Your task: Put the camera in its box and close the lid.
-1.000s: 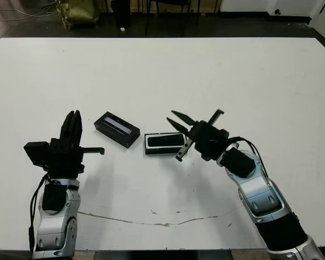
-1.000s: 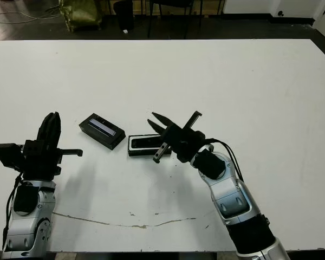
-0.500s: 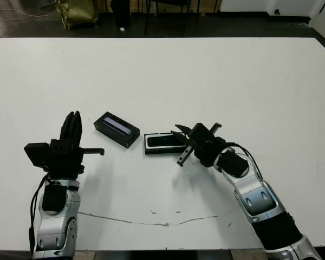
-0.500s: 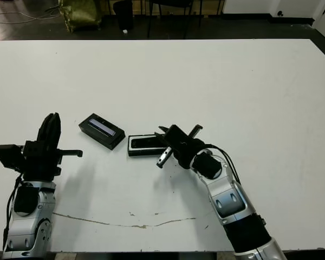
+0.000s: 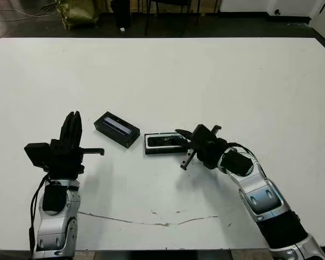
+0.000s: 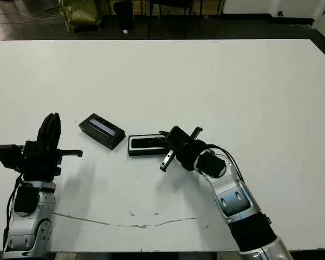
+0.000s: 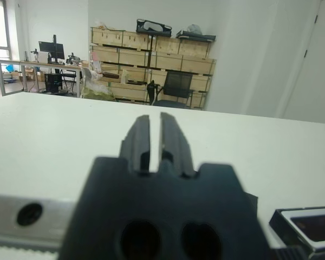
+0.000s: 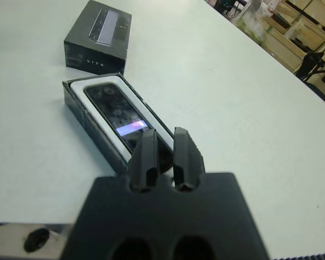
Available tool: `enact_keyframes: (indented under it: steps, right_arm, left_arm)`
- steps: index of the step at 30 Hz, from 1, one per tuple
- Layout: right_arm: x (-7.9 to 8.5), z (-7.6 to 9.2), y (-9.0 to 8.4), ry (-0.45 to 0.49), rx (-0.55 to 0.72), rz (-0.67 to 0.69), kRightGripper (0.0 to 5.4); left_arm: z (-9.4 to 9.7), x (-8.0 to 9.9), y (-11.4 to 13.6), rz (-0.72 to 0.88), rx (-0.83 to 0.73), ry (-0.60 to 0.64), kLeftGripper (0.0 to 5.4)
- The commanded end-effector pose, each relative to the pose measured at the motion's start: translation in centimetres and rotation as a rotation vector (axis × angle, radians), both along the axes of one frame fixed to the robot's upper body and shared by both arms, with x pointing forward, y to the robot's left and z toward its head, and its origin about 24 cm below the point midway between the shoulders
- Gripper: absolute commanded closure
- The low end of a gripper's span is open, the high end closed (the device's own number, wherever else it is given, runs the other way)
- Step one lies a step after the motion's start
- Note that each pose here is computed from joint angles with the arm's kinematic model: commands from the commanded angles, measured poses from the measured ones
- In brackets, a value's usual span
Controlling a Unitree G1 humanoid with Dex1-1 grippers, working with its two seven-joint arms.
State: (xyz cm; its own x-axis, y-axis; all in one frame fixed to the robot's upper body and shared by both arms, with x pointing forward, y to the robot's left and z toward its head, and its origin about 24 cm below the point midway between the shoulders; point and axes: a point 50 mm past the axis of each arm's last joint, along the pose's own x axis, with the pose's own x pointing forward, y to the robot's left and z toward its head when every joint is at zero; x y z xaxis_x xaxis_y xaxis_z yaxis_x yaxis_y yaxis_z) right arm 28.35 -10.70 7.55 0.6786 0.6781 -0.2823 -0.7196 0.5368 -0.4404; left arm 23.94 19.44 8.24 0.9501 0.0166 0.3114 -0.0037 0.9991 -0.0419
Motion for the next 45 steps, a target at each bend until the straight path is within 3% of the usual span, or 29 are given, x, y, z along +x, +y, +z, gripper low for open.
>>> enact_keyframes:
  steps: [1,7,12,17,21,25,35,42,45]
  right_arm:
    - [-0.6,-0.6,-1.1,0.047,-0.020,-0.027,5.39]
    - [-1.0,0.7,-2.1,0.007,0.008,-0.131,5.39]
    - [-1.2,2.0,-3.4,-0.038,0.285,-0.215,5.39]
    - [-1.3,3.4,-5.2,-0.122,0.452,-0.264,5.39]
    - [-1.7,4.2,-7.4,-0.136,0.503,-0.328,5.39]
    - [-2.2,4.1,-9.5,-0.131,0.521,-0.382,5.39]
    - [-2.9,2.9,-11.3,-0.046,0.589,-0.440,5.39]
    - [-3.1,2.2,-11.1,-0.023,0.596,-0.433,5.39]
    - [-3.1,2.0,-10.9,-0.023,0.603,-0.422,5.39]
  left_arm:
    - [-0.7,-0.2,0.2,0.010,0.006,0.039,5.40]
    - [-0.7,-0.2,0.2,0.009,0.006,0.035,5.40]
    - [-0.6,-0.2,0.2,0.011,0.015,0.036,5.40]
    - [-0.3,-0.1,0.3,-0.003,0.019,0.016,5.40]
    - [1.2,0.3,0.7,-0.027,0.074,-0.023,5.40]
    - [4.0,1.1,1.0,-0.079,0.176,-0.033,5.40]
    - [12.0,7.0,1.4,-0.431,0.764,0.136,5.40]
    - [13.1,11.8,-0.6,-0.656,1.169,0.343,5.40]
    - [12.9,13.3,-1.7,-0.718,1.252,0.426,5.40]
